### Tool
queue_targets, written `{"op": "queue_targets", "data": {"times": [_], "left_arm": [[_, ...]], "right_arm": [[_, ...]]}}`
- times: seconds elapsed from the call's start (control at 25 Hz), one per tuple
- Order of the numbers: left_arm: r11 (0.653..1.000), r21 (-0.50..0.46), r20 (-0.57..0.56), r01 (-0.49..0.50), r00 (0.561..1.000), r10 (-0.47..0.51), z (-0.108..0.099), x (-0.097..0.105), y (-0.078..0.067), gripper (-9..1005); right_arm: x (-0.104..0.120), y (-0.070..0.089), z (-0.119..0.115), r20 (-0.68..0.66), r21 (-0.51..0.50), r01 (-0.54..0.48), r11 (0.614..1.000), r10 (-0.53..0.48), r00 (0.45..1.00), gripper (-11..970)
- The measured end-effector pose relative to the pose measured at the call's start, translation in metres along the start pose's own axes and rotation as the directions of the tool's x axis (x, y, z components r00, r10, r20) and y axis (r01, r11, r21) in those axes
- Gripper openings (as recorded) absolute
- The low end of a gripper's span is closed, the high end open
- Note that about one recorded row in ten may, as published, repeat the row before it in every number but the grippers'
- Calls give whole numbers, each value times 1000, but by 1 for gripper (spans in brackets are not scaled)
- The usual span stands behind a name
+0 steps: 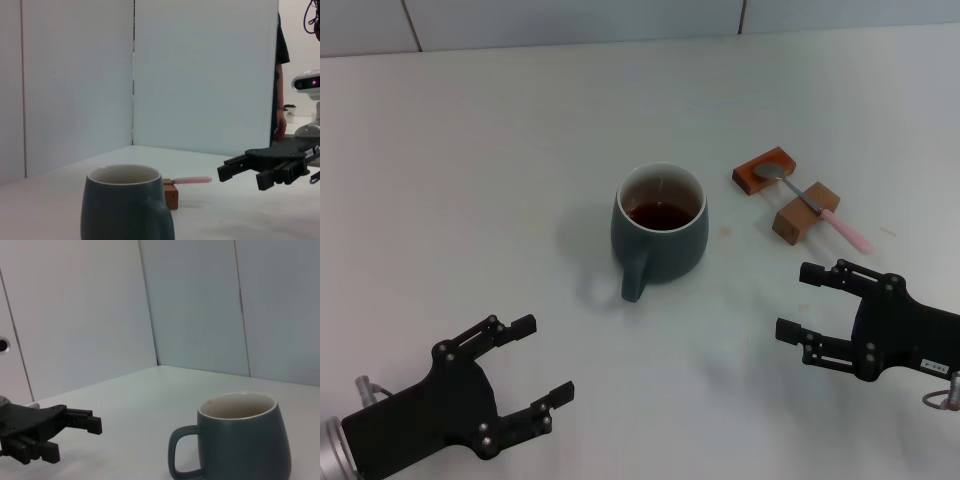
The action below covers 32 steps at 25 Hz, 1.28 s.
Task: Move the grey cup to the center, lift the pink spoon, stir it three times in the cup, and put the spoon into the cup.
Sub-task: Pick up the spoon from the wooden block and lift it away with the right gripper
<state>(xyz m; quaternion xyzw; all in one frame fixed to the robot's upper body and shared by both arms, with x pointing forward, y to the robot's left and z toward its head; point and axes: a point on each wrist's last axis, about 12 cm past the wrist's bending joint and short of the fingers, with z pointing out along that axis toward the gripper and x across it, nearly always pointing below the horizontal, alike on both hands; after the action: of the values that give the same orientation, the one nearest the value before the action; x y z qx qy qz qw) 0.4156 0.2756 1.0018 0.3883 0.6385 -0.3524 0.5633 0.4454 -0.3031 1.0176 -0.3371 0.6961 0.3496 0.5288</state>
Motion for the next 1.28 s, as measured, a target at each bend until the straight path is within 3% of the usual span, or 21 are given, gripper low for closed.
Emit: {"op": "queue_targets", "data": {"times": [0.36, 0.8, 0.96, 1.04, 1.12, 1.28], "left_arm": [[1000, -7, -22, -14, 1000, 14, 1, 2, 2, 809], [1000, -9, -31, -24, 999, 24, 2, 3, 3, 809], [1000, -12, -32, -25, 999, 24, 2, 3, 3, 808], [1000, -17, -32, -25, 999, 24, 2, 3, 4, 808], [999, -21, -31, -25, 999, 25, 2, 3, 4, 808], [999, -23, -33, -25, 999, 24, 1, 3, 4, 808]], "right_arm": [[0, 1, 0, 3, -3, -1, 1000, 1, 1000, 784], [-2, 2, 0, 16, -12, -5, 1000, 5, 1000, 784], [-16, 7, -7, 143, -56, -99, 993, 106, 984, 785], [-25, 9, -19, 260, -72, -201, 977, 213, 942, 785], [-32, 13, -32, 386, -101, -320, 942, 334, 860, 785], [-32, 17, -53, 531, -178, -551, 815, 551, 643, 785]]}}
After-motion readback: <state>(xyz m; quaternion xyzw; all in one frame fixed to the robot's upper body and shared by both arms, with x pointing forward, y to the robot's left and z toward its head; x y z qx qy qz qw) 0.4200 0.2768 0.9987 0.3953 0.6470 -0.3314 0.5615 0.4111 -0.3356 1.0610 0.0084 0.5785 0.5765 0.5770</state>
